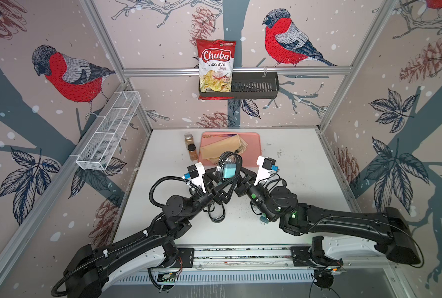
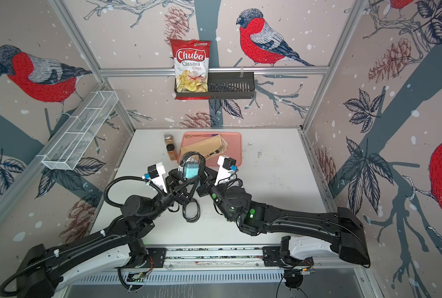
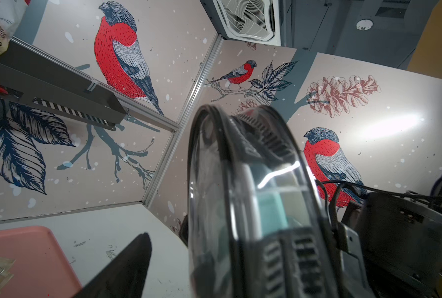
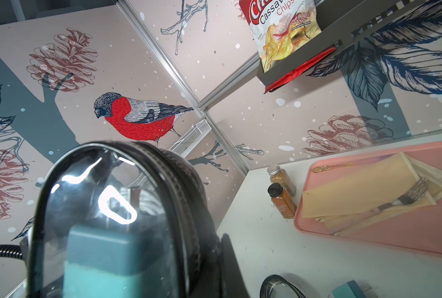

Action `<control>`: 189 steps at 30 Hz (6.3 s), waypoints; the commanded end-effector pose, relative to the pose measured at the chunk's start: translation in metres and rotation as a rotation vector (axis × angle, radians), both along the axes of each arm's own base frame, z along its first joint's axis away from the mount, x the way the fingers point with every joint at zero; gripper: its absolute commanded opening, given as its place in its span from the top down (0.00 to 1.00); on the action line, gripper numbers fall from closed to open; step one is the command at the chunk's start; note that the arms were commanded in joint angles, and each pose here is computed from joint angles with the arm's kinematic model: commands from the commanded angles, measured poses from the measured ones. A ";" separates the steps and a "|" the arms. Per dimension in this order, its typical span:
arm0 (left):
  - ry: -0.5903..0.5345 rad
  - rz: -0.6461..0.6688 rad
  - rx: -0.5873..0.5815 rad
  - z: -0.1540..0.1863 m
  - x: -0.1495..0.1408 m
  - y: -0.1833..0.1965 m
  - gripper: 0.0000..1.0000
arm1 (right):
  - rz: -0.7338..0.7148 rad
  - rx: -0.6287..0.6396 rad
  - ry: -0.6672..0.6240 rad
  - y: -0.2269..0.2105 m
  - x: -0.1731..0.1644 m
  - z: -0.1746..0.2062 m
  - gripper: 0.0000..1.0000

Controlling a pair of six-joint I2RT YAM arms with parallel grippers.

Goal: Pack away charging kits
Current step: Zip the zipper on the storage bag.

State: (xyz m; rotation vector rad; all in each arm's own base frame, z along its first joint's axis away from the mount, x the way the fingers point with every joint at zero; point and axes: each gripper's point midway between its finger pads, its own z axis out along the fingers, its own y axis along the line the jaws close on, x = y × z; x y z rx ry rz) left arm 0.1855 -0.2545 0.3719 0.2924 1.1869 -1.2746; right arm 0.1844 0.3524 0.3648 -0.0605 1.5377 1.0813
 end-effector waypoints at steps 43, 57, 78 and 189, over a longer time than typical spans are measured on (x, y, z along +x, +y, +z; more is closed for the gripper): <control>0.234 -0.048 0.237 -0.016 0.000 -0.010 1.00 | -0.032 -0.137 -0.175 -0.033 0.021 -0.011 1.00; 0.383 -0.161 0.399 -0.060 -0.018 -0.018 1.00 | -0.027 -0.296 -0.248 -0.044 0.024 -0.019 1.00; 0.471 -0.273 0.640 -0.114 -0.041 -0.020 1.00 | 0.046 -0.445 -0.426 -0.060 0.026 -0.025 1.00; 0.285 -0.001 0.355 -0.052 0.002 -0.002 1.00 | 0.019 -0.205 -0.092 -0.028 0.035 -0.056 1.00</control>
